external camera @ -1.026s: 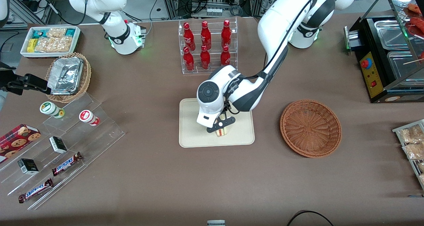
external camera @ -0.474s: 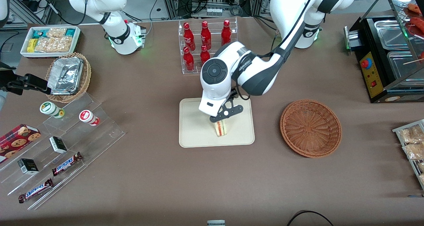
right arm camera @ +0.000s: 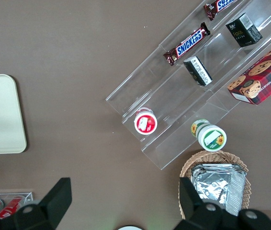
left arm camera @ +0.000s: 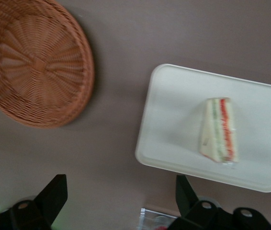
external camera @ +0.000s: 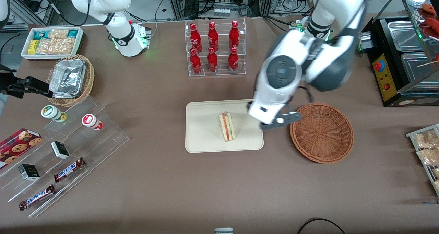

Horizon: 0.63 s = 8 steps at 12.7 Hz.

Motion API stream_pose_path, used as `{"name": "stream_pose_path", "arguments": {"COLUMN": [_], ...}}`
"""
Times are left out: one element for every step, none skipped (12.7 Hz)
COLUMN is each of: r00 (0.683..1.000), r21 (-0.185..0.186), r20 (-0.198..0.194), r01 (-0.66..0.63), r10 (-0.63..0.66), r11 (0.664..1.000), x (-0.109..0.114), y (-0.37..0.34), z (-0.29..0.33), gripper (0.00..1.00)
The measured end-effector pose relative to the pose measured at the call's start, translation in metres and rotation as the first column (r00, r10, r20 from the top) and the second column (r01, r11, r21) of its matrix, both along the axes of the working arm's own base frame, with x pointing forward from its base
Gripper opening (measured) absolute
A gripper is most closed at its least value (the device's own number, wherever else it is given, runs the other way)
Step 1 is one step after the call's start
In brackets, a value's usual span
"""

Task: Place sandwich from basket to tray

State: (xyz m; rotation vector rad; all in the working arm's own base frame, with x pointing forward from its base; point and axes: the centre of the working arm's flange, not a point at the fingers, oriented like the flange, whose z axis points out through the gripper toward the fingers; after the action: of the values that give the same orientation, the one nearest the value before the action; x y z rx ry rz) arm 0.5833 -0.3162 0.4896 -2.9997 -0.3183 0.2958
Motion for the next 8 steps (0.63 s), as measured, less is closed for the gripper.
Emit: {"name": "stream_pose_path", "arguments": {"r00": [1.0,0.998,0.996,0.992,0.987,0.984,0.981,0.976], "r21": [-0.005,-0.012,-0.026,-0.044,-0.06,-0.084,-0.115,-0.139], "r20": [-0.019,-0.037,-0.052,-0.056,-0.054,-0.052,-0.049,-0.044], "r01": [0.021,0.043,0.077,0.113,0.145,0.166,0.182,0.204], "r10": [-0.021,-0.044,-0.078,-0.116,-0.149,-0.171,-0.189,-0.212], "r11": [1.0,0.999,0.997,0.993,0.988,0.982,0.977,0.969], "x": [0.007,0.012,0.015,0.017,0.016,0.012,0.004,-0.006], "y": [0.033,0.062,0.093,0.119,0.144,0.171,0.198,0.223], "z": [0.008,0.016,0.027,0.037,0.046,0.055,0.065,0.076], "gripper": [1.0,1.0,1.0,1.0,1.0,1.0,1.0,1.0]}}
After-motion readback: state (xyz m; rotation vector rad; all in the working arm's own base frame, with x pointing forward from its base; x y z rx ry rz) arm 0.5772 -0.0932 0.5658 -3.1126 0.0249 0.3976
